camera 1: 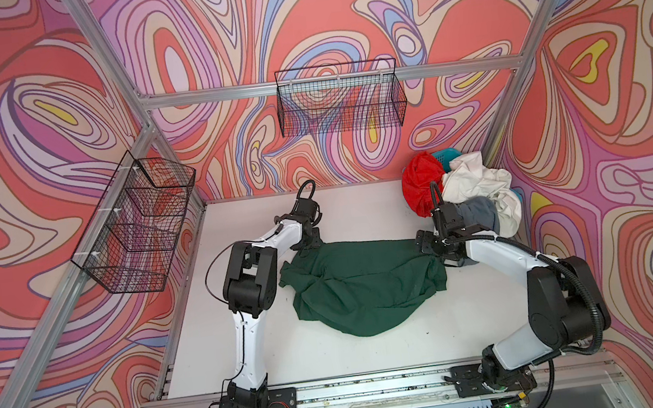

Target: Fold and stack the t-shirts

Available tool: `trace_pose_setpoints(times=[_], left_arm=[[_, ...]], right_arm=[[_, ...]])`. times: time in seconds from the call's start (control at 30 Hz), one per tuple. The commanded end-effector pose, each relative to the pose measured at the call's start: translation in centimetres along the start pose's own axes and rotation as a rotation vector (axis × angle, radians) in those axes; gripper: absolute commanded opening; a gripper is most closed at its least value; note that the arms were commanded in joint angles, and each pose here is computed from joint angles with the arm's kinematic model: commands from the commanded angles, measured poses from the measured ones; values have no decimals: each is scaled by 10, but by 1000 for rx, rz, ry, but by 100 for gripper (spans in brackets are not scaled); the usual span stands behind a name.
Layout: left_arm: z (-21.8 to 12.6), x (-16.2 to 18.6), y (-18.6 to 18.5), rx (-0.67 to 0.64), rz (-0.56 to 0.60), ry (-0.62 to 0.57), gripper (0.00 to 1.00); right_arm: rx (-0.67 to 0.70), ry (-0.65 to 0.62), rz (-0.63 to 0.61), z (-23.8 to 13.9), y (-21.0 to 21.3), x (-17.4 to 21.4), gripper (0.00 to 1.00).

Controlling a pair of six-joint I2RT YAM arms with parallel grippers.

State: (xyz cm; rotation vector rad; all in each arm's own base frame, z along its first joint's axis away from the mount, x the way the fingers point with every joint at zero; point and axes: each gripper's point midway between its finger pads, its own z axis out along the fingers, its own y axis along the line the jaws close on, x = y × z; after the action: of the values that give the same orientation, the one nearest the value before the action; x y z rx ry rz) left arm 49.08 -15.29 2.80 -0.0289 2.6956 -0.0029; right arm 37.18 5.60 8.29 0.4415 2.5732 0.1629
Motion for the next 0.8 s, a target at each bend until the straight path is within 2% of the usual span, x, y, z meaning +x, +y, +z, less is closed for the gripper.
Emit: trace_pose_setpoints(times=[0.0,0.03,0.07,0.17,0.27,0.47,0.63,0.77], left_arm=[[9,6,1,7,6,44,24],[10,5,0,19,9,43,8],[8,2,-2,28,13,38,0],[-5,-14,-4,43,40,-2,0],[-32,-38,-7,54,64,-77,0],[-109,-78,-7,95,47,-260,0],[-162,-83,-7,142,12,-377,0],[-191,-76,-13,184,19,-451,0]], right_arm=[[-9,-8,-2,0,1,-2,95],[-11,-9,-6,-1,2,-3,95],[-9,-12,-8,-2,2,-5,95],[-11,-26,-17,-6,5,-12,95],[-20,-36,-23,-8,9,-19,95],[-50,-49,-31,-10,20,-31,95],[-48,-58,-58,-2,25,-40,95],[-46,-49,-82,8,28,-46,94]])
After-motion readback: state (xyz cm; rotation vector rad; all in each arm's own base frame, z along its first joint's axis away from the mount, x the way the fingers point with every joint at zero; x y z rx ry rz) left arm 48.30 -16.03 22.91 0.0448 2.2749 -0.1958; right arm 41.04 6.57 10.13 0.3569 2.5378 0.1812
